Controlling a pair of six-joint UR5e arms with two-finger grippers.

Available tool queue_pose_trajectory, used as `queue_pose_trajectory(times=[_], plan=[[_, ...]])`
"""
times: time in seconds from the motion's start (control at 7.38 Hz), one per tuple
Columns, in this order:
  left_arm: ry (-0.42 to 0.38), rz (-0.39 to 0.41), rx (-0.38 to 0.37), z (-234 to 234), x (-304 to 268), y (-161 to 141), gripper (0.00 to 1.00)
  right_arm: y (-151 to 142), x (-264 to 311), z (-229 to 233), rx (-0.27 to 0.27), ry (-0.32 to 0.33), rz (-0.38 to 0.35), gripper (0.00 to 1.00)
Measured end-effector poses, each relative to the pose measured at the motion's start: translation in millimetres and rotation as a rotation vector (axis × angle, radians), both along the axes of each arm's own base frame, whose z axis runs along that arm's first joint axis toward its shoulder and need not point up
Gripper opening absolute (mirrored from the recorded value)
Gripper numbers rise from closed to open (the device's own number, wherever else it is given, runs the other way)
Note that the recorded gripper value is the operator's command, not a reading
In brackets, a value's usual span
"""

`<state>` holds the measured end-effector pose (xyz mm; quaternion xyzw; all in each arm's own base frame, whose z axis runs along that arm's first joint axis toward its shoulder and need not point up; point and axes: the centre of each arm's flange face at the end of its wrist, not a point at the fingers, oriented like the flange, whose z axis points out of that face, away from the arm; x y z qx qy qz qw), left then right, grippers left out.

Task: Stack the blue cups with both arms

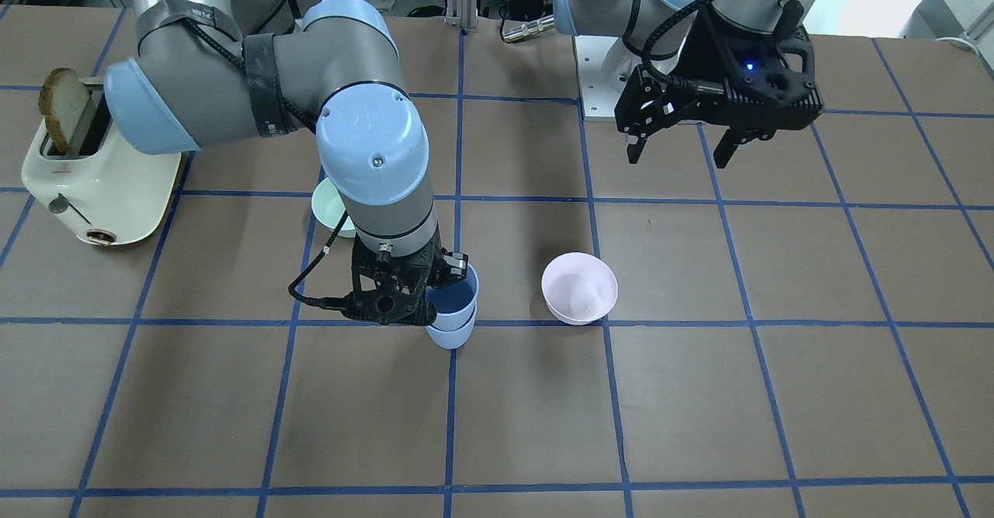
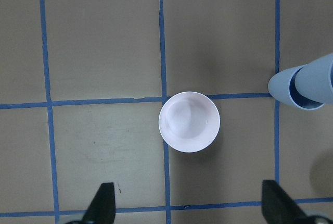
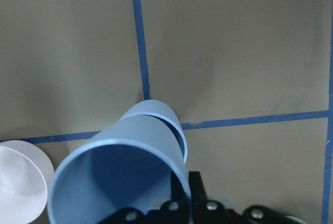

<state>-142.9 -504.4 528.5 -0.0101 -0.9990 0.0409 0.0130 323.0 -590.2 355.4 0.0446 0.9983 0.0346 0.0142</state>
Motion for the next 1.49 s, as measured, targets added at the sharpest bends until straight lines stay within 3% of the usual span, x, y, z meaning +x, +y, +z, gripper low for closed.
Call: queue_pose_trajectory(times=[0.14, 0.27, 0.68, 0.81, 0.95, 1.08, 1.22, 1.35, 1.49], plan=[[0.0, 0.0, 0.0, 0, 0, 0, 1.0, 0, 0, -1, 0.002, 0.001, -0.001, 0.44], [-0.001, 0.0, 0.0, 0, 0, 0, 1.0, 0, 0, -1, 0.003, 0.002, -0.002, 0.53], [-0.002, 0.0, 0.0, 0, 0, 0, 1.0, -6, -8, 5, -0.01, -0.002, -0.009, 0.65], [-0.002, 0.0, 0.0, 0, 0, 0, 1.0, -15, -24, 12, -0.018, -0.004, -0.014, 0.65], [-0.002, 0.0, 0.0, 0, 0, 0, 1.0, -26, -52, 24, -0.02, -0.003, 0.01, 0.66], [-0.002, 0.0, 0.0, 0, 0, 0, 1.0, -32, -90, 41, -0.021, 0.01, 0.068, 0.73], [-0.003, 0.0, 0.0, 0, 0, 0, 1.0, -31, -133, 64, -0.032, 0.03, 0.131, 0.88], [-0.003, 0.0, 0.0, 0, 0, 0, 1.0, -19, -167, 87, -0.049, 0.042, 0.192, 1.0], [-0.003, 0.0, 0.0, 0, 0, 0, 1.0, 2, -188, 112, -0.075, 0.048, 0.251, 1.0]])
